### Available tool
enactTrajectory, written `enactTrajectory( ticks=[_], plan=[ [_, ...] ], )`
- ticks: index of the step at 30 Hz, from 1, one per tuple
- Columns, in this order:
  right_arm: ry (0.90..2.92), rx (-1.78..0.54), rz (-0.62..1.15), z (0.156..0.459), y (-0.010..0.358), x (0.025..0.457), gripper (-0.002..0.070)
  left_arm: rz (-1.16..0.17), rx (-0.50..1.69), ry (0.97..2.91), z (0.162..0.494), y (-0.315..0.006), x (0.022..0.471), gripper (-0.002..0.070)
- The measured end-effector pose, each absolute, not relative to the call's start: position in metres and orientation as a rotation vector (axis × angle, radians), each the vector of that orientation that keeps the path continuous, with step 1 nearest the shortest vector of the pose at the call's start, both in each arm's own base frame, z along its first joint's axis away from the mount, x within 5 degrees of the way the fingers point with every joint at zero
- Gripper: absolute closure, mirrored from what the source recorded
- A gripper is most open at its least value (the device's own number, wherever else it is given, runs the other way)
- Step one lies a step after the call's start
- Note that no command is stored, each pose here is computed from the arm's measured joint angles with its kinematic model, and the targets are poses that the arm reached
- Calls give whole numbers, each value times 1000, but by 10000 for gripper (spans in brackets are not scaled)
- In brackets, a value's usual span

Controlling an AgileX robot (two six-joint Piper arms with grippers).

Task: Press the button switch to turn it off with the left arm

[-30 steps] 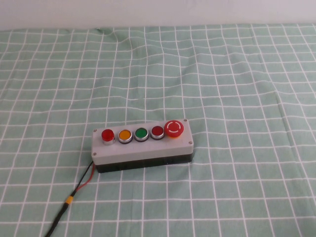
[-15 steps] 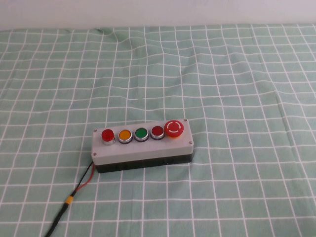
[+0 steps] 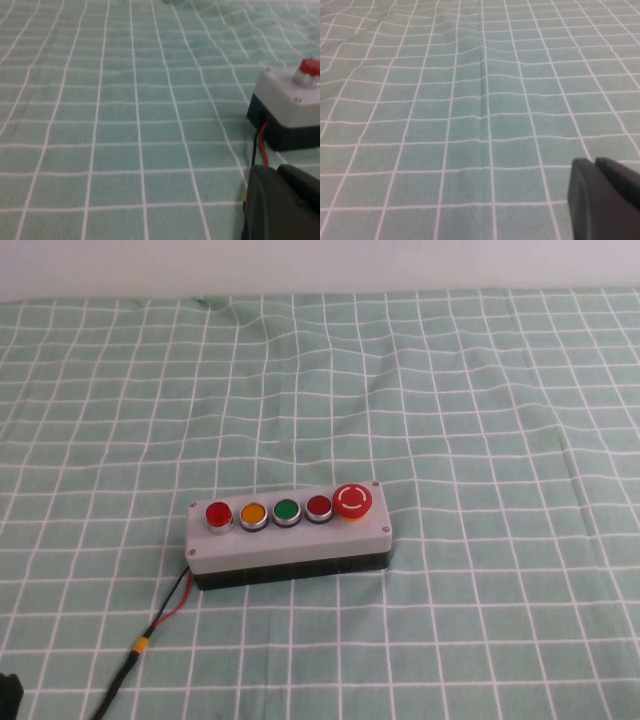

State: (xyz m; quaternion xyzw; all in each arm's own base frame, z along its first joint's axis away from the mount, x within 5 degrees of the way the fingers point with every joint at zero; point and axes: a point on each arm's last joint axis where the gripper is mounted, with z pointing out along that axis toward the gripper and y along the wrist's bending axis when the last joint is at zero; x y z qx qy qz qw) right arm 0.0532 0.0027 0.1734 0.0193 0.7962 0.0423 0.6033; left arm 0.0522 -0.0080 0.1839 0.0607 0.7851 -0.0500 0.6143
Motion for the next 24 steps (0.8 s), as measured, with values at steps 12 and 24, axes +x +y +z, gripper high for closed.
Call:
enactTrajectory(
  ticks=[12, 24],
  plan=[
    [1843, 45, 98, 173, 3, 53, 694, -111, 137, 1887, 170, -7, 52, 677],
    [1843, 45, 98, 173, 3, 53, 694, -111, 137, 1887, 170, -7, 52, 677]
  ],
)
